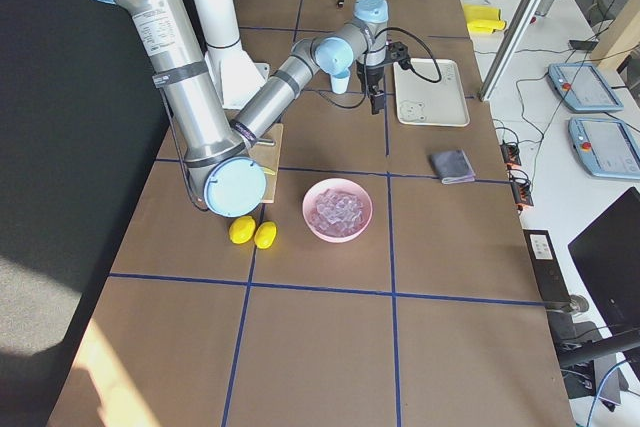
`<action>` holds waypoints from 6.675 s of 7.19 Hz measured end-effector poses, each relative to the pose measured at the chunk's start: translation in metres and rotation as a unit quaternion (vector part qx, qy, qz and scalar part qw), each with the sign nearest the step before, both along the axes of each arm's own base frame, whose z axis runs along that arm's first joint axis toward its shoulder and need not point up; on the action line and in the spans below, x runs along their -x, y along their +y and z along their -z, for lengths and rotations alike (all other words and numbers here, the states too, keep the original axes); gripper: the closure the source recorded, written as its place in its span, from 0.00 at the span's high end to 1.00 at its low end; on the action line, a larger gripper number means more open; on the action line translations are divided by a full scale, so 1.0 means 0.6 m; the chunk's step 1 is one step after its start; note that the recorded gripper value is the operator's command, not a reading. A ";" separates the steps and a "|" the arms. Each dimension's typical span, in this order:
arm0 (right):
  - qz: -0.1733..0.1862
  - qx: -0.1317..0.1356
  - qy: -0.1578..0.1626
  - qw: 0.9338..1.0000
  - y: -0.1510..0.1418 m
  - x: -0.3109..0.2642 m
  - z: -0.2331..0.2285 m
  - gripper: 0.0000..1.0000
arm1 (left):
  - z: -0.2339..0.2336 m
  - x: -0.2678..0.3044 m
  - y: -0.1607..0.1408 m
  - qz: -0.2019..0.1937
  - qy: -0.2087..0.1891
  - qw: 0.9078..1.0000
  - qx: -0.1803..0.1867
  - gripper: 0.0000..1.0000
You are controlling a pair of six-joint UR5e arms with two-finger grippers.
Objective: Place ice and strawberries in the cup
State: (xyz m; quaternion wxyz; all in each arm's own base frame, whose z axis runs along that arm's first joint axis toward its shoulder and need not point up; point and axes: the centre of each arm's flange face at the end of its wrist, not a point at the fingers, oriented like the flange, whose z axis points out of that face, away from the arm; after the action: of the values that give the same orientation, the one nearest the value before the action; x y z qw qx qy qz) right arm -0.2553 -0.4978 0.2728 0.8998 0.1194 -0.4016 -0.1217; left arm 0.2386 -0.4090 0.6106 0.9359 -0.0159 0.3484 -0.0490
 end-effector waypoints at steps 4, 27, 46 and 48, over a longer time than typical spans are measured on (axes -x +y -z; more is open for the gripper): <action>-0.005 -0.001 -0.001 1.000 0.005 -0.015 -0.001 1.00 | 0.018 0.010 0.005 0.001 0.011 1.000 0.000 0.00; 0.031 -0.004 0.080 0.996 0.012 -0.419 -0.380 1.00 | 0.766 -0.522 -0.050 0.101 0.181 0.969 0.135 1.00; -0.008 0.095 0.000 0.995 0.026 -0.516 -0.544 1.00 | 0.003 0.430 -0.124 -0.153 0.000 0.988 0.013 1.00; -0.014 0.105 -0.007 0.994 0.027 -0.527 -0.560 1.00 | -0.055 0.469 -0.122 -0.135 0.021 0.990 0.021 1.00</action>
State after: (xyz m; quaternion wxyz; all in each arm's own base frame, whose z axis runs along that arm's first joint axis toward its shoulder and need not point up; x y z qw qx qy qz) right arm 0.0610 -0.4814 0.6090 0.9062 0.0302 -0.4166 -0.0654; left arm -0.0430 -0.4820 0.6433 0.9258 -0.0833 0.3618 0.0711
